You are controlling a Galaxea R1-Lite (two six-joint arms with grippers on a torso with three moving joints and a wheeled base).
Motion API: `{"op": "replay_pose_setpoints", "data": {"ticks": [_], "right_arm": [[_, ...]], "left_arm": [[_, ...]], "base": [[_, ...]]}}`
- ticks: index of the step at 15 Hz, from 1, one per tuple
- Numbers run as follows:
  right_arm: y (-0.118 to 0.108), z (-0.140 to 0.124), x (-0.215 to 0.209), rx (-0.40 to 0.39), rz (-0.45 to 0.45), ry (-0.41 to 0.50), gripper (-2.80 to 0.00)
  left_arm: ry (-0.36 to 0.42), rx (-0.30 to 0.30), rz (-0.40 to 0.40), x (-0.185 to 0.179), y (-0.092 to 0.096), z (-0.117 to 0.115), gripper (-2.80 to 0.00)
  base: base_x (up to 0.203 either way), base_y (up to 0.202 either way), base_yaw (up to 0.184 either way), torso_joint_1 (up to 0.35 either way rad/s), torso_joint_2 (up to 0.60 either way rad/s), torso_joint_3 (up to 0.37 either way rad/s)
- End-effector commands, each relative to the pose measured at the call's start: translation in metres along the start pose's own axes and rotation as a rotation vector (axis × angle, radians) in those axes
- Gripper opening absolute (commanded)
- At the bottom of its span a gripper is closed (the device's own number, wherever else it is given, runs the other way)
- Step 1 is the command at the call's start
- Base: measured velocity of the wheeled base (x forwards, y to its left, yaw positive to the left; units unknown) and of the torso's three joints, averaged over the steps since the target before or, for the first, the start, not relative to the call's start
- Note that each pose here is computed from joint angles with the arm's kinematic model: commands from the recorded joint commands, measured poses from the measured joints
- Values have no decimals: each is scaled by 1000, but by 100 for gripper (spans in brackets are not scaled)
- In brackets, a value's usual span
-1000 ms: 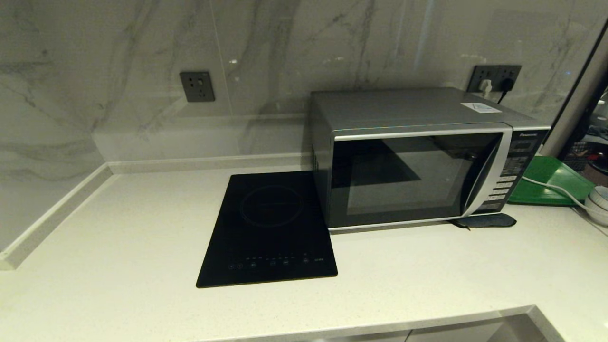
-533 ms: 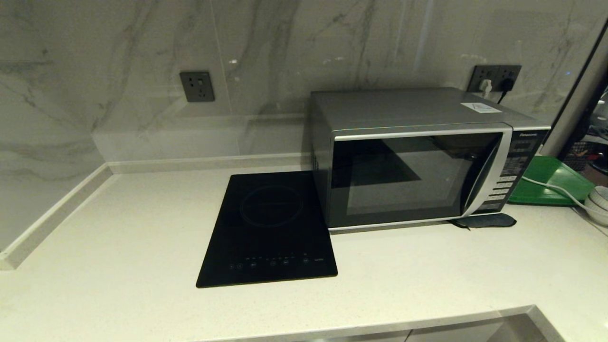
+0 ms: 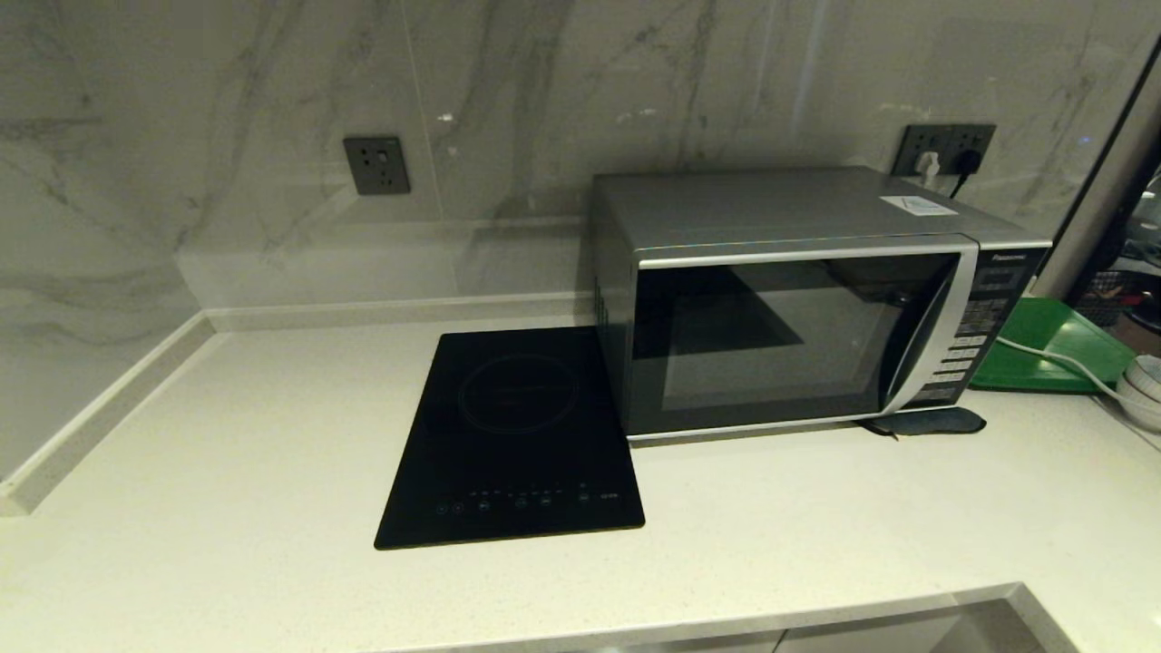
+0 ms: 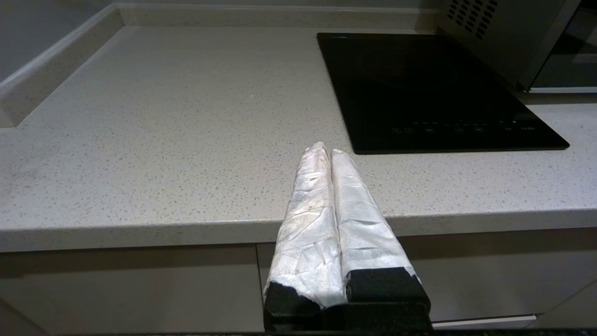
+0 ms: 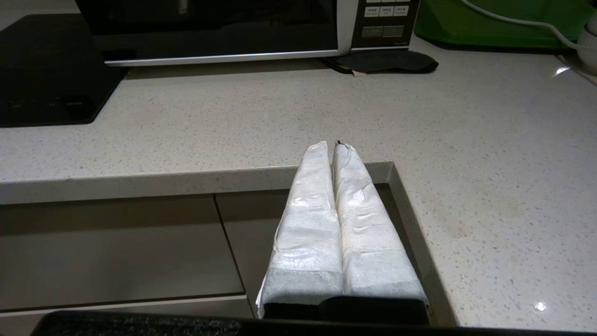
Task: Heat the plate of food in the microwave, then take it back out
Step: Open the microwave oven
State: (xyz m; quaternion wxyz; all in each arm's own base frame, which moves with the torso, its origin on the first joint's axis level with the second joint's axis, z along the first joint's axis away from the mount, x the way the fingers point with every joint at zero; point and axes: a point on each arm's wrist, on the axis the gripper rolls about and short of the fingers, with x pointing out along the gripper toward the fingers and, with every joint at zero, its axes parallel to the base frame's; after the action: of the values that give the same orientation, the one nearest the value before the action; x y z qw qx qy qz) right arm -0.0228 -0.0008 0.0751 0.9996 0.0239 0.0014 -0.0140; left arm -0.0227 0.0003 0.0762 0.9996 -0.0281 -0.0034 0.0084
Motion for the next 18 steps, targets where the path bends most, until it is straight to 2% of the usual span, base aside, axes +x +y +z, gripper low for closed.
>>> {"op": "replay_pose_setpoints", "data": {"ticks": [1,5,7,10,13,16,18], "right_arm": [[0,0,0,1,-1,0,-280],[0,2,0,9,-1,-1,-280],[1,18,-4,31,-8,-21,-280],[4,86,0,85,-14,8,-280],[8,166,31,133,-49,15,-280],[9,226,80,151,-174,13,-280],[8,244,111,147,-293,28,-280]], "left_arm": [[0,-1,1,0,0,0,-280],[0,-1,1,0,0,0,-280],[0,-1,1,0,0,0,-280],[0,-1,1,0,0,0,-280],[0,-1,1,0,0,0,-280],[0,-1,1,0,0,0,-280],[0,-1,1,0,0,0,-280]], "base": [[0,0,0,0,0,0],[0,0,0,0,0,0],[0,0,0,0,0,0],[0,0,0,0,0,0],[0,0,0,0,0,0],[0,0,0,0,0,0],[0,0,0,0,0,0]]}}
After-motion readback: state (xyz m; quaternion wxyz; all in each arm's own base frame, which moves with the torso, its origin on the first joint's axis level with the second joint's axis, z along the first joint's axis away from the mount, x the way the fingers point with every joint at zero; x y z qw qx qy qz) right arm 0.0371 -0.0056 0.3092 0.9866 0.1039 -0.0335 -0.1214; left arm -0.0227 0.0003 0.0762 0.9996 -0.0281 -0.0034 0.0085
